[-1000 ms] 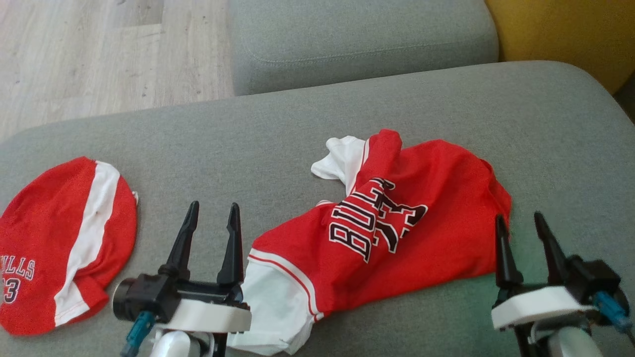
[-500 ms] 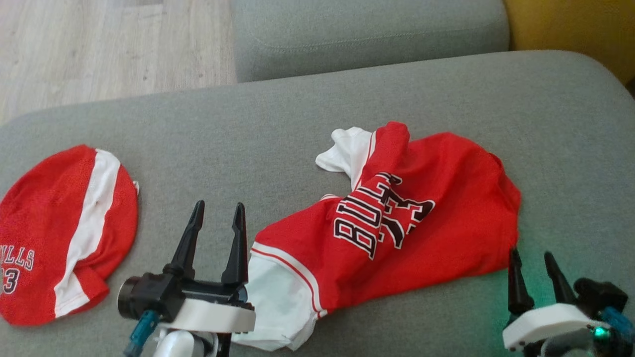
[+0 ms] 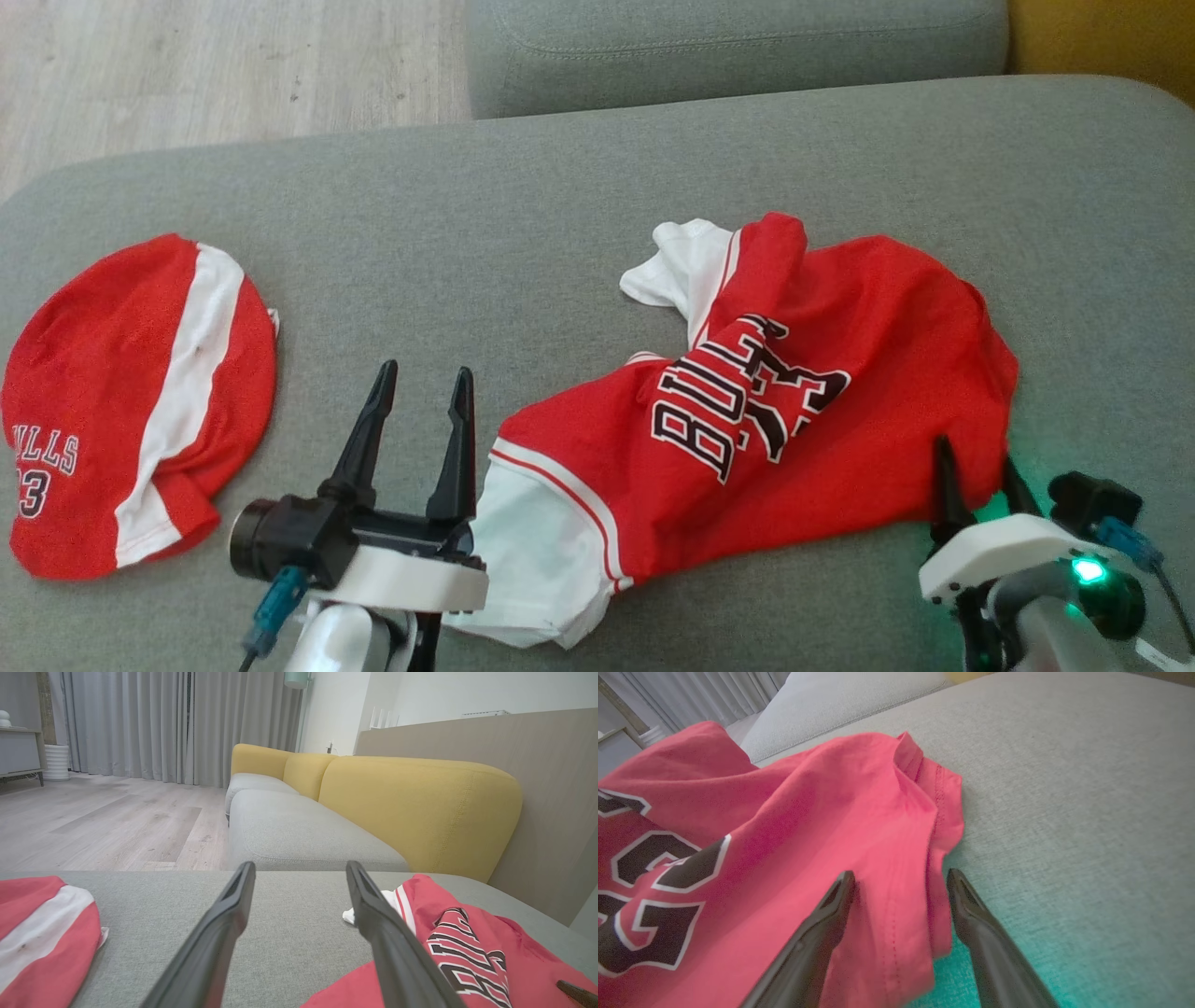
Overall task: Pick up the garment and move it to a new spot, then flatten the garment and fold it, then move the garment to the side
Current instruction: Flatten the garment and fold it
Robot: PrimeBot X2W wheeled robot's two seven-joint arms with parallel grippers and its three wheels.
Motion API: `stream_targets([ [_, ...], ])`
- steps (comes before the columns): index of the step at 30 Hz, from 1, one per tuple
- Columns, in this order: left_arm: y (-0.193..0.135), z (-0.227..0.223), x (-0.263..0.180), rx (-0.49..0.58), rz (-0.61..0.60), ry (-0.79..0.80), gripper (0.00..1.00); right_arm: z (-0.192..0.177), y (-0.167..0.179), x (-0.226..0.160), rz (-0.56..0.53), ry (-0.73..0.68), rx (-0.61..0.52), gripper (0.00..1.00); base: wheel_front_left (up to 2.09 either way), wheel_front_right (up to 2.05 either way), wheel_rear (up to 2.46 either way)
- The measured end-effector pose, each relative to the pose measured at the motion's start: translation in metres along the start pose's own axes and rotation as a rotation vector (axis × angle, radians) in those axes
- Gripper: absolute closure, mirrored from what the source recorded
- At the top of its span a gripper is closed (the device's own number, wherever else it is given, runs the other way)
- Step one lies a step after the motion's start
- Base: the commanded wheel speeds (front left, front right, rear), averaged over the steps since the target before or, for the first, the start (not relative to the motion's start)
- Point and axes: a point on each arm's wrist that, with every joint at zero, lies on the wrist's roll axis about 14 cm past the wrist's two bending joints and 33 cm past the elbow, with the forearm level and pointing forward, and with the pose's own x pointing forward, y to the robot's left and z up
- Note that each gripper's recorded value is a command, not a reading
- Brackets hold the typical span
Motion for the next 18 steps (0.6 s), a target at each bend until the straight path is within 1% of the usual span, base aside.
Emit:
stream_targets([
  [1,0.000,0.000,0.000,0.000,0.000,0.000,0.00,-0.002,0.001,0.001,0.001,0.009,-0.001,1.00,0.00,0.00,0.00],
  [6,0.000,0.000,0.000,0.001,0.000,0.000,0.00,0.004,0.003,0.006,0.003,-0.002,0.001,1.00,0.00,0.00,0.00],
  [8,-0.001,0.002,0.000,0.003,-0.004,-0.004,0.00,0.014,0.000,0.007,-0.005,-0.036,-0.006,1.00,0.00,0.00,0.00],
  [9,-0.002,0.003,0.000,0.003,-0.006,-0.007,0.00,0.021,-0.002,0.007,-0.010,-0.055,-0.027,1.00,0.00,0.00,0.00],
  [11,-0.004,0.005,0.001,0.005,-0.011,-0.014,0.00,0.040,-0.009,0.007,-0.027,-0.111,-0.064,1.00,0.00,0.00,0.00],
  [14,-0.007,0.009,0.001,0.007,-0.017,-0.025,0.00,0.077,-0.021,0.002,-0.061,-0.219,-0.154,1.00,0.00,0.00,0.00],
  [16,-0.009,0.012,0.000,0.009,-0.022,-0.033,0.00,0.101,-0.030,-0.003,-0.095,-0.282,-0.209,1.00,0.00,0.00,0.00],
  [18,-0.011,0.015,0.000,0.009,-0.024,-0.042,0.00,0.120,-0.043,-0.010,-0.143,-0.312,-0.257,1.00,0.00,0.00,0.00],
])
